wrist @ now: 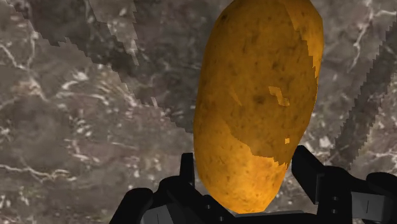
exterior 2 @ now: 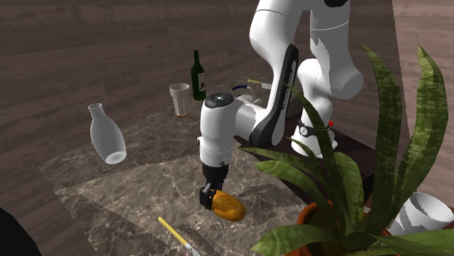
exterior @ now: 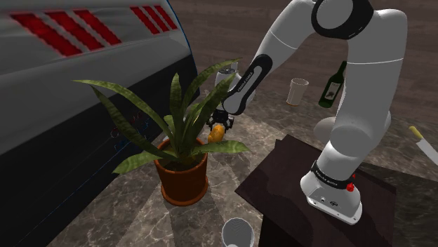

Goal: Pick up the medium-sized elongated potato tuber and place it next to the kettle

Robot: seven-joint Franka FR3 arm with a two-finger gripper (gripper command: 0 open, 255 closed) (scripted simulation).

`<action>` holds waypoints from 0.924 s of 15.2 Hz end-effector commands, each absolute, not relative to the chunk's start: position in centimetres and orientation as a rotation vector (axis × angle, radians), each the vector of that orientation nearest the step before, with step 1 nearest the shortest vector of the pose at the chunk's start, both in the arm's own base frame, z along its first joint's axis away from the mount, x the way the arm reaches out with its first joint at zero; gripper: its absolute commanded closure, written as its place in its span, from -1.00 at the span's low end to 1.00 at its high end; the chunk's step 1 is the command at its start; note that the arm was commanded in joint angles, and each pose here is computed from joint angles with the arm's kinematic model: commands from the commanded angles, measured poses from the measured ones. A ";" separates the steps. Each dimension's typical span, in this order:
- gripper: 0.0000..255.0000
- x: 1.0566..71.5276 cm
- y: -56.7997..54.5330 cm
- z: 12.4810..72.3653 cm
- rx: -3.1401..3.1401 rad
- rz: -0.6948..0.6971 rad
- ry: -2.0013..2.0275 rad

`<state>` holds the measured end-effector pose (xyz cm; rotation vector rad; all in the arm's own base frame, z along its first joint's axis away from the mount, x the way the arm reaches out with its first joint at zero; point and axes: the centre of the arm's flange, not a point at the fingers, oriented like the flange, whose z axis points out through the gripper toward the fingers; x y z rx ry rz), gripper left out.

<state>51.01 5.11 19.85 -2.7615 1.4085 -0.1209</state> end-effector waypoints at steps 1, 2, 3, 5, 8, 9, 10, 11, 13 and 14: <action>1.00 51.0 5.2 19.8 -2.763 -0.119 1.407; 1.00 51.0 5.1 19.8 -2.763 -0.119 1.407; 1.00 51.0 5.1 20.3 -2.763 -0.119 1.407; 1.00 51.0 5.1 21.4 -2.763 -0.119 1.407; 1.00 51.0 5.1 23.0 -2.763 -0.119 1.407; 1.00 51.0 5.1 23.5 -2.763 -0.119 1.407; 1.00 51.0 5.1 24.0 -2.763 -0.119 1.407; 1.00 51.0 5.1 24.6 -2.763 -0.119 1.407; 1.00 51.0 5.1 25.6 -2.763 -0.119 1.407; 1.00 51.0 5.1 26.1 -2.763 -0.119 1.407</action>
